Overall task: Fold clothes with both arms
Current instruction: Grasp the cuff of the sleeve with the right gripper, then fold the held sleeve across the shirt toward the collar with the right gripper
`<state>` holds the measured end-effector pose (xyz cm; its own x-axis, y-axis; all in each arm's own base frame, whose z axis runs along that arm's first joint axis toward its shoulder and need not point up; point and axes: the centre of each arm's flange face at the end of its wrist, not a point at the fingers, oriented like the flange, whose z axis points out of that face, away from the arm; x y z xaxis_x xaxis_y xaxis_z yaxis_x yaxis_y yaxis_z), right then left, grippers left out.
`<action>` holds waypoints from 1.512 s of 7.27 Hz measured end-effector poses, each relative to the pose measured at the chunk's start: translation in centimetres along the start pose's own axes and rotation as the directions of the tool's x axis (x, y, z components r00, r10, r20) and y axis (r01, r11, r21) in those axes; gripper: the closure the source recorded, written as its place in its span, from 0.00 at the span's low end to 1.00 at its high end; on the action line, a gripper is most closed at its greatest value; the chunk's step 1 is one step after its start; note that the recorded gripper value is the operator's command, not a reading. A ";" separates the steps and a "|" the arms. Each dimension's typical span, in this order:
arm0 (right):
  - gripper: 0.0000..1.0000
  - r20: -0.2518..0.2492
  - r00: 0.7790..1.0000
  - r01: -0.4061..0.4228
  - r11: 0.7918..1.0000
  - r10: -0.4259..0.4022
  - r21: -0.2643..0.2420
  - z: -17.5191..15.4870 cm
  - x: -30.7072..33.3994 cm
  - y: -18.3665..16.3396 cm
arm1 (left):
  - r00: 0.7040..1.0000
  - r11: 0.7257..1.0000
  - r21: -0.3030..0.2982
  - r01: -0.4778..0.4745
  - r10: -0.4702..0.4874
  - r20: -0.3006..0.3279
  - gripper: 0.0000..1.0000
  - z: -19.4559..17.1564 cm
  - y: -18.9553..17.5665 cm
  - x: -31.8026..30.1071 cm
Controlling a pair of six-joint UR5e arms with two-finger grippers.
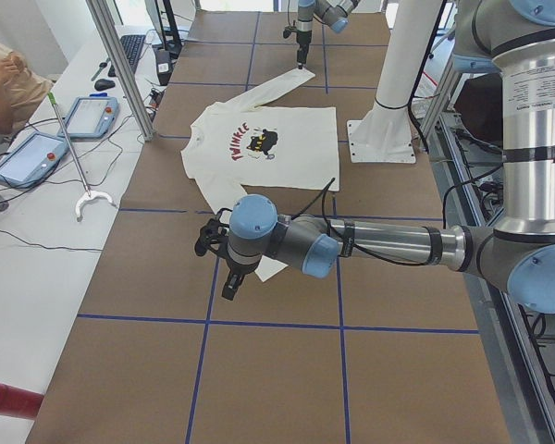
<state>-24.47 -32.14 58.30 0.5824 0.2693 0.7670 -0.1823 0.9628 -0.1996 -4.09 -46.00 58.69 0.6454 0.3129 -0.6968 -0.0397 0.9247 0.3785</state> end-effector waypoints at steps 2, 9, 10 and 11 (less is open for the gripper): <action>0.28 -0.013 1.000 -0.009 1.000 0.009 -0.001 0.3 0.7 0.0 | 1.000 1.000 0.002 -0.002 0.002 0.000 0.00 -0.1 -0.1 0.1; 1.00 -0.044 0.999 -0.020 1.000 0.021 0.019 1.2 2.0 -0.5 | 1.000 1.000 0.004 -0.003 0.003 0.001 0.00 -0.3 -0.1 0.2; 1.00 -0.043 0.999 -0.017 1.000 0.018 0.021 1.1 2.0 -0.6 | 1.000 1.000 0.003 -0.002 0.002 0.001 0.00 -0.2 0.0 0.2; 1.00 -0.038 0.999 -0.014 1.000 0.015 0.022 0.9 1.8 -0.6 | 1.000 1.000 0.003 -0.001 0.001 0.001 0.00 -0.2 0.0 0.1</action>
<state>-23.98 -32.20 60.35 0.6093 0.2845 0.7401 -0.2078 0.9581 -0.1972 -4.17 -45.92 58.45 0.6463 0.3134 -0.6957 -0.0381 0.9239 0.3808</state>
